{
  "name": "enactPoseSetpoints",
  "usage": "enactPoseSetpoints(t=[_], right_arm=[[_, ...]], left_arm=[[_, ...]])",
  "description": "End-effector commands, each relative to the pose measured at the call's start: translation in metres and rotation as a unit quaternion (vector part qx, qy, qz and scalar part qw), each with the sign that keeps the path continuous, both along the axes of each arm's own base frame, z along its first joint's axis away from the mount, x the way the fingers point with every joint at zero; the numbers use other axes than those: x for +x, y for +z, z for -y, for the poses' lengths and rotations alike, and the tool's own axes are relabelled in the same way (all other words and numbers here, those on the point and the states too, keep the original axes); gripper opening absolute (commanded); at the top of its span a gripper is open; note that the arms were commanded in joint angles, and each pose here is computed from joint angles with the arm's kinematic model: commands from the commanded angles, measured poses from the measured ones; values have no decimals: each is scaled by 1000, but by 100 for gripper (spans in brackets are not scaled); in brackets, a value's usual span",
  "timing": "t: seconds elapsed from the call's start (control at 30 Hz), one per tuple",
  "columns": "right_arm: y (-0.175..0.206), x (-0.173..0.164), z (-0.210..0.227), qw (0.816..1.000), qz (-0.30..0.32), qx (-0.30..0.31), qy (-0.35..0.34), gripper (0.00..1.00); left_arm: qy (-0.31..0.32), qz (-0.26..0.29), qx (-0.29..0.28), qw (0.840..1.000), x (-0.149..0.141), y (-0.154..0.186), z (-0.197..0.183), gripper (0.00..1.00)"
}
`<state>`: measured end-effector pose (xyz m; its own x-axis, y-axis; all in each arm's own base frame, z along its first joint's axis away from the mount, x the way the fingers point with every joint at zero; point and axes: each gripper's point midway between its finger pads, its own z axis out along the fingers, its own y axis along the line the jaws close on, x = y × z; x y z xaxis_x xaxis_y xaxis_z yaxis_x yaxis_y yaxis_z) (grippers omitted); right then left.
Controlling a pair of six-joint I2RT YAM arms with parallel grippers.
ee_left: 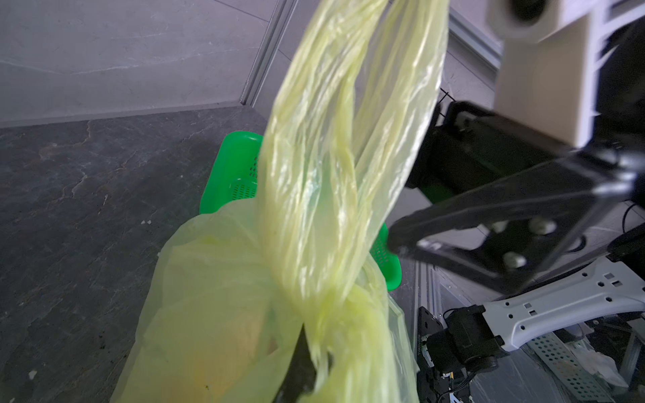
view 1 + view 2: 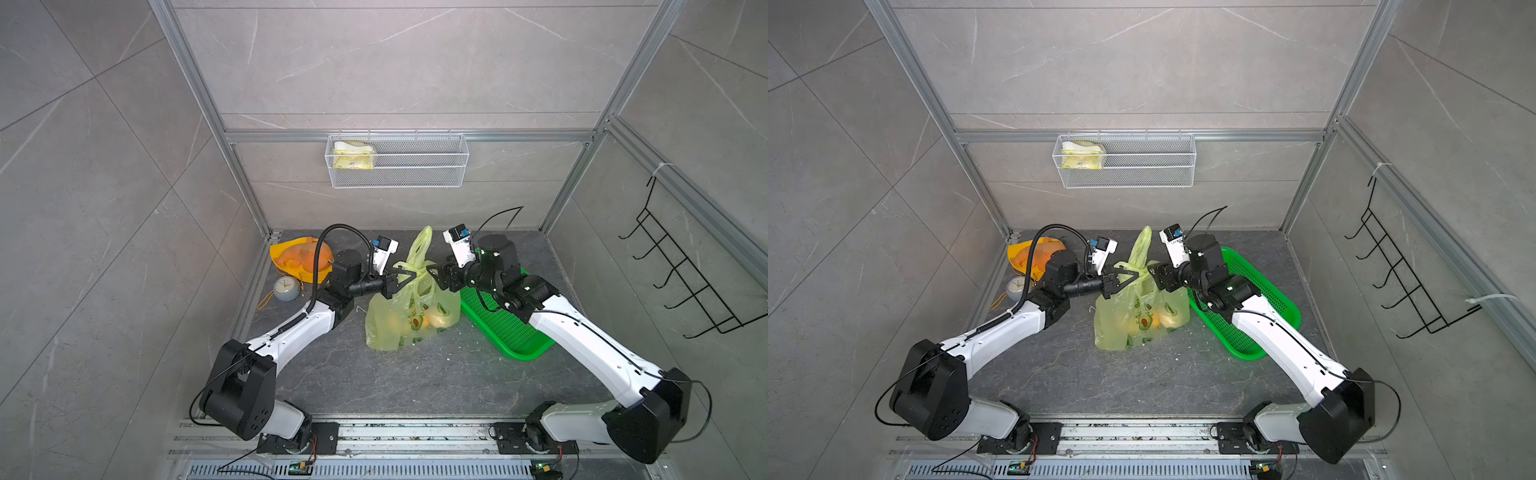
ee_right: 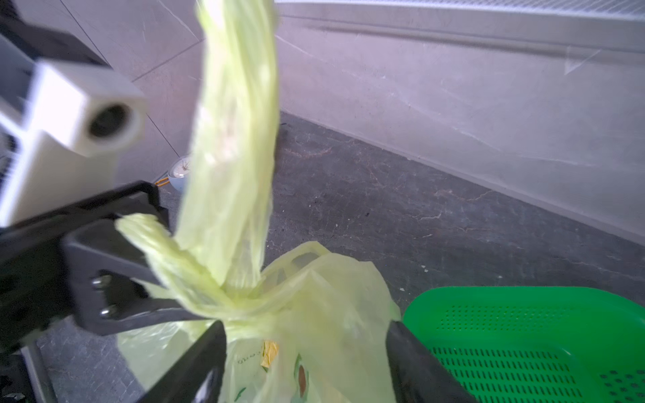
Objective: Place the pears into plastic bags & tie knots
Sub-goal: Tie the plastic bag at the center of the board.
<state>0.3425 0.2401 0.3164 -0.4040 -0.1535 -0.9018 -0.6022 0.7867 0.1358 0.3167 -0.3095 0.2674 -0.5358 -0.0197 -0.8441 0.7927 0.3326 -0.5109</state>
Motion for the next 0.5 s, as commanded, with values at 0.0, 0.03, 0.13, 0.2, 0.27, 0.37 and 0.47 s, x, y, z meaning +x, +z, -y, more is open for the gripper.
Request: enactPoseSetpoints(t=[0.0,0.03,0.13,0.2,0.27,0.37,0.47], right_arm=[[39,-17,5,999,12,43,8,84],[46,-15,4,999,12,46,10,85],[57,0,-3,998,10,52,16,89],[57,14,-10,998,0,56,24,91],[59,29,-17,997,-6,65,30,91],[60,45,-25,997,-14,74,36,91],[56,56,-30,996,-24,77,39,89]], left_arm=[[14,48,-8,999,2,19,-5,0],[13,48,-8,999,2,19,-4,0],[8,50,-10,999,1,20,-4,0],[5,49,-11,999,1,20,-3,0],[1,47,-13,999,0,20,-2,0],[-4,45,-16,999,0,20,0,0],[-7,42,-16,999,0,19,1,0]])
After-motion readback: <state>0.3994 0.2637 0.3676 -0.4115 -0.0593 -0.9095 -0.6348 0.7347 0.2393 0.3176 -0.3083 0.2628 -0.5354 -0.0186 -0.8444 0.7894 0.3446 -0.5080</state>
